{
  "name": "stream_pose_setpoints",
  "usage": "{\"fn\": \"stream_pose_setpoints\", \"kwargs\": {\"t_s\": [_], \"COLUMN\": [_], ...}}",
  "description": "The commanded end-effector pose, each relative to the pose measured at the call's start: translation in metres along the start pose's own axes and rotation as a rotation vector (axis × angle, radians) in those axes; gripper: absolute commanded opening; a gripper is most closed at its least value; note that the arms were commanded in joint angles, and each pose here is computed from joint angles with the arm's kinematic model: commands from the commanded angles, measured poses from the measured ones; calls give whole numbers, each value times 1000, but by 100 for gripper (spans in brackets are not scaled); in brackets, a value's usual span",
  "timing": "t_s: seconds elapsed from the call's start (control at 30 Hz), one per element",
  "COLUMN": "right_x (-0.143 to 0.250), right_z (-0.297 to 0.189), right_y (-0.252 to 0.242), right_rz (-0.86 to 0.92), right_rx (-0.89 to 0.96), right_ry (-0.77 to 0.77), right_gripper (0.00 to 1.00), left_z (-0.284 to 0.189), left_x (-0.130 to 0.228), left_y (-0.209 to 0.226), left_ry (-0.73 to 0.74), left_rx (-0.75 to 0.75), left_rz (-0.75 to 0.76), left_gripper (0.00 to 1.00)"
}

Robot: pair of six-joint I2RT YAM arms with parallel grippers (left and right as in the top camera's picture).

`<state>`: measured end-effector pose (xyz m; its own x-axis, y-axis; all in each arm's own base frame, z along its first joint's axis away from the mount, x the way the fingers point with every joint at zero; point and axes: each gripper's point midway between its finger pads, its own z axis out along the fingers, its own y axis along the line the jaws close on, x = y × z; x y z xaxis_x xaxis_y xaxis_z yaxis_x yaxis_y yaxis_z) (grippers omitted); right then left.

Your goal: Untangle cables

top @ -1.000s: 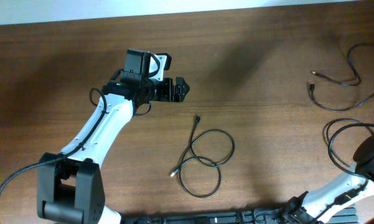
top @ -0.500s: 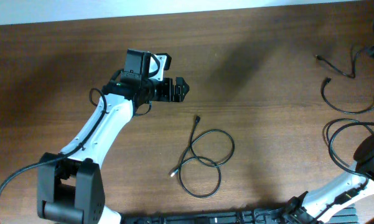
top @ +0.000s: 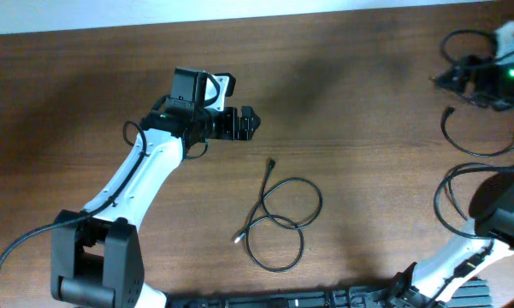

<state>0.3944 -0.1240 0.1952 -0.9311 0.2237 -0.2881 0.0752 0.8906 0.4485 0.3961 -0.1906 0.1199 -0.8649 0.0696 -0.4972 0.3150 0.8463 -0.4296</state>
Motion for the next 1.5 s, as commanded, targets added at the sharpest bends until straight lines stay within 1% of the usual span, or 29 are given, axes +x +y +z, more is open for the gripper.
{"fn": "stream_pose_setpoints", "kwargs": {"t_s": [0.0, 0.13, 0.23, 0.33, 0.47, 0.63, 0.77, 0.93, 1.03, 1.1, 1.17, 1.2, 1.27, 1.37, 1.47], "right_x": [12, 30, 50, 64, 91, 119, 141, 153, 164, 177, 192, 200, 213, 233, 249], "right_z": [17, 33, 43, 53, 68, 85, 91, 84, 82, 84, 88, 93, 107, 130, 151], "right_y": [35, 74, 109, 136, 180, 194, 198, 199, 203, 209, 214, 214, 208, 200, 201], "right_rz": [-201, -285, -401, -461, -613, -685, -661, -634, -651, -673, -704, -726, -767, -866, -940], "right_rx": [-63, -114, -166, -193, -237, -195, -202, -194, -181, -175, -161, -137, -49, 46, 58], "right_ry": [84, 185, 278, 338, 437, 551, 619, 576, 535, 497, 457, 437, 399, 392, 391], "right_gripper": [99, 99, 99, 99, 99, 99, 99, 99, 99, 99, 99, 99, 99, 99, 99], "left_z": [2, 2, 2, 2, 2, 2, 2, 2, 2, -1, -8, -14, -22, -26, -27], "left_x": [0, 0, 0, 0, 0, 0, 0, 0, 3, 8, 17, 23, 29, 31, 30], "left_y": [4, 4, 4, 4, 4, 4, 4, 5, 17, 35, 58, 72, 87, 93, 95], "left_ry": [4, 4, 4, 4, 4, 4, 4, 4, 13, 26, 54, 72, 93, 103, 97], "left_rx": [-10, -10, -10, -10, -10, -10, -10, -19, -86, -185, -325, -410, -505, -547, -561], "left_rz": [11, 11, 11, 11, 11, 11, 11, 10, 3, -6, -16, -18, -17, -17, -15], "left_gripper": [99, 99, 99, 99, 99, 99, 99, 99, 99, 99, 99, 99, 99, 99, 99]}}
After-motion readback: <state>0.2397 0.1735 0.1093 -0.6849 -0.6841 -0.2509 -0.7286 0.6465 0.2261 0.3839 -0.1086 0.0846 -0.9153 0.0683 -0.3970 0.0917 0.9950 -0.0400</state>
